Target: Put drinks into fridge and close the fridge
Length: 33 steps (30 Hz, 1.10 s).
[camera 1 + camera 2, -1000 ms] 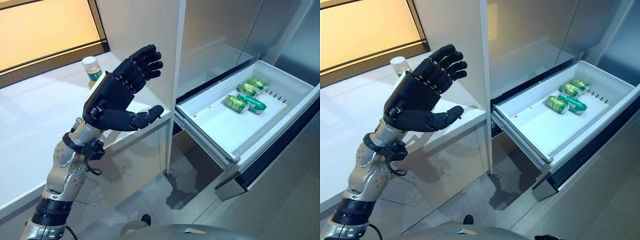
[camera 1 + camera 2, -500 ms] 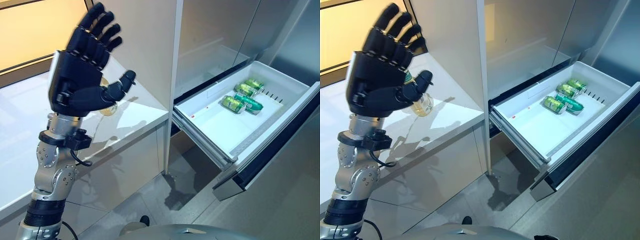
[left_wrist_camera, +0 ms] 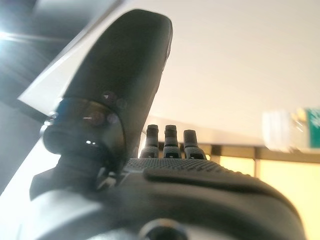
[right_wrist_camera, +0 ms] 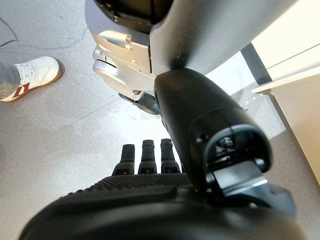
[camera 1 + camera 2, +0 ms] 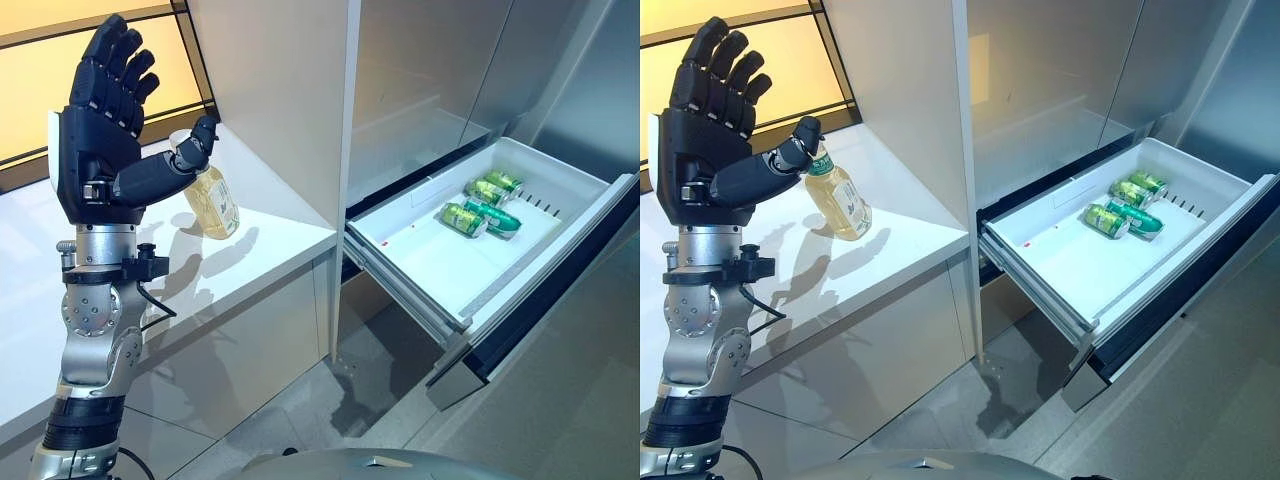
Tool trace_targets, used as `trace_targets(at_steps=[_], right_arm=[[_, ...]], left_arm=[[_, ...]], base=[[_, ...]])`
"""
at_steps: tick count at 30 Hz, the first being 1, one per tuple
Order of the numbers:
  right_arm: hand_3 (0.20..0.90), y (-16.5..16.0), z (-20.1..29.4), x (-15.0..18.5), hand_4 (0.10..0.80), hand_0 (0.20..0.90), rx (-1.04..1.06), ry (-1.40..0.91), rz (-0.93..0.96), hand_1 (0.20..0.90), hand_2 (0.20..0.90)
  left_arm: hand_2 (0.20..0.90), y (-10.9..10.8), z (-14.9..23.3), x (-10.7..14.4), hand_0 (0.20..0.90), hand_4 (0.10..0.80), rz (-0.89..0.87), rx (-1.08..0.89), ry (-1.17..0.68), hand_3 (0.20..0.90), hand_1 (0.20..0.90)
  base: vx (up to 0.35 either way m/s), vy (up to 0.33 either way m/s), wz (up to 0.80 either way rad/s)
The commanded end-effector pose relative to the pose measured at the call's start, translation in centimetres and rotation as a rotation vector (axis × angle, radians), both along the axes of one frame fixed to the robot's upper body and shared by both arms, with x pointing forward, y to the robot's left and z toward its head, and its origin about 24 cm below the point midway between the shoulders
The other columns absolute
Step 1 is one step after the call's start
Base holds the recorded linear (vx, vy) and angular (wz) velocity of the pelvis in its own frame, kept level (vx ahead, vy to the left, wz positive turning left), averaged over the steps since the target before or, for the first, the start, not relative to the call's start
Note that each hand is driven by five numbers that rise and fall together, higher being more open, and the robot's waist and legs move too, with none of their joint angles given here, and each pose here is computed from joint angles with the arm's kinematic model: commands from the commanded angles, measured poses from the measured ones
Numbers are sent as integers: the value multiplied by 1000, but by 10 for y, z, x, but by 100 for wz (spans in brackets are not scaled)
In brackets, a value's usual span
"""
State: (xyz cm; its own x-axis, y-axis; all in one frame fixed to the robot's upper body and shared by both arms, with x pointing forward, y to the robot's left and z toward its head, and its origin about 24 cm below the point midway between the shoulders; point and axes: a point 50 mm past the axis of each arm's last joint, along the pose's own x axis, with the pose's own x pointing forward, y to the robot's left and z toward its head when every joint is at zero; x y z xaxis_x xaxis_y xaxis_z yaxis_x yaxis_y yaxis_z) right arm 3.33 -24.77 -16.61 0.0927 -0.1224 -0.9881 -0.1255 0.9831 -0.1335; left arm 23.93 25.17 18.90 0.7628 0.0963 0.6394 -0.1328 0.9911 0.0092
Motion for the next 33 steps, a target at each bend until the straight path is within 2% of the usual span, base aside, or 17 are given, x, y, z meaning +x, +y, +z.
trace_targets(at_steps=[1,14,33], right_arm=[[900,17,-1,21,800,900,70,-43,13,900,900],[900,15,-1,21,800,900,65,-30,20,900,900],[900,14,-1,21,800,900,64,-21,15,900,900]], left_arm=[[900,18,31,-4,900,800,135,43,-132,900,900],[900,31,19,9,900,800,267,26,-13,900,900],[900,38,4,22,900,800,286,11,144,900,900]], base=[[0,0,0],[8,0,0],[8,0,0]])
